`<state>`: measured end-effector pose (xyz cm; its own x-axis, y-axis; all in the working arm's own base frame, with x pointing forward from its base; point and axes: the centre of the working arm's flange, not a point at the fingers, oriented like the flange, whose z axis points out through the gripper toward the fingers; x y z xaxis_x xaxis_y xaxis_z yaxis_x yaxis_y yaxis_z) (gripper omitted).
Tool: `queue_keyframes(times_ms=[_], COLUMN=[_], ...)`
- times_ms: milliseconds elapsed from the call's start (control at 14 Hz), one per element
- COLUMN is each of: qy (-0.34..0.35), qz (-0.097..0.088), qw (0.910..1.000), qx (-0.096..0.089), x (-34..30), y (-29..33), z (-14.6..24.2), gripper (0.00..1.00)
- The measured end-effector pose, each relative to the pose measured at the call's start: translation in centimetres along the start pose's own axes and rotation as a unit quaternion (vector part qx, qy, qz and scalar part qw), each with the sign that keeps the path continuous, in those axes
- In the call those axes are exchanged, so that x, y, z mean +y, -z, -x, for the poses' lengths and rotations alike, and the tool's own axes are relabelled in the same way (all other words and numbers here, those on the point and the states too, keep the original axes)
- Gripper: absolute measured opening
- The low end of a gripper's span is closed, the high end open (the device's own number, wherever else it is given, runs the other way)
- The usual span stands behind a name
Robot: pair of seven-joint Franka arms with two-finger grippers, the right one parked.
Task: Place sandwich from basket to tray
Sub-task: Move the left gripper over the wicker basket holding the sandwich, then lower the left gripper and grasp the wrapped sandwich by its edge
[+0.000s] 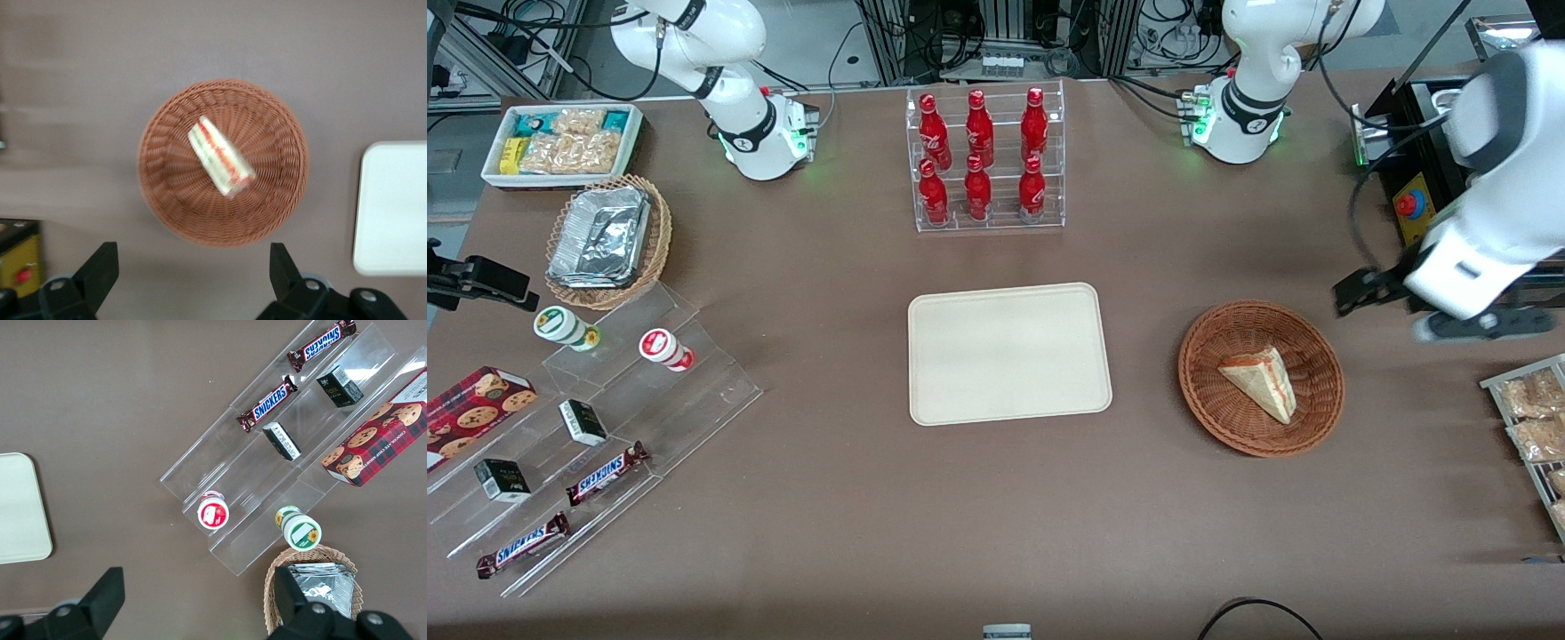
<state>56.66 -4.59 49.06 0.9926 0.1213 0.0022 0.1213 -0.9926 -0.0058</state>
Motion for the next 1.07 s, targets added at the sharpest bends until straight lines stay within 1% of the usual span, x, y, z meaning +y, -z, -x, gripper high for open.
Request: queue_keyframes(times_ms=[143,214,357,429,571,714,1071], qy=[0.076,0.119,0.188,0.209,0.231,0.247,0.258], qz=[0.005,0.009,0.021,0.023,0.023,0.027,0.034], qw=[0.9970,0.9926,0.9809,0.9765,0.9719,0.9679,0.9648], qx=[0.013,0.022,0.043,0.045,0.040,0.041,0.040], x=[1.2,1.5,1.8,1.8,1.6,1.7,1.9], y=[-4.0,-5.6,-8.5,-9.9,-12.4,-14.5,-20.3], z=[0.7,1.1,1.8,2.3,3.0,2.7,1.8], gripper=[1.00,1.00,1.00,1.00,1.00,1.00,1.00])
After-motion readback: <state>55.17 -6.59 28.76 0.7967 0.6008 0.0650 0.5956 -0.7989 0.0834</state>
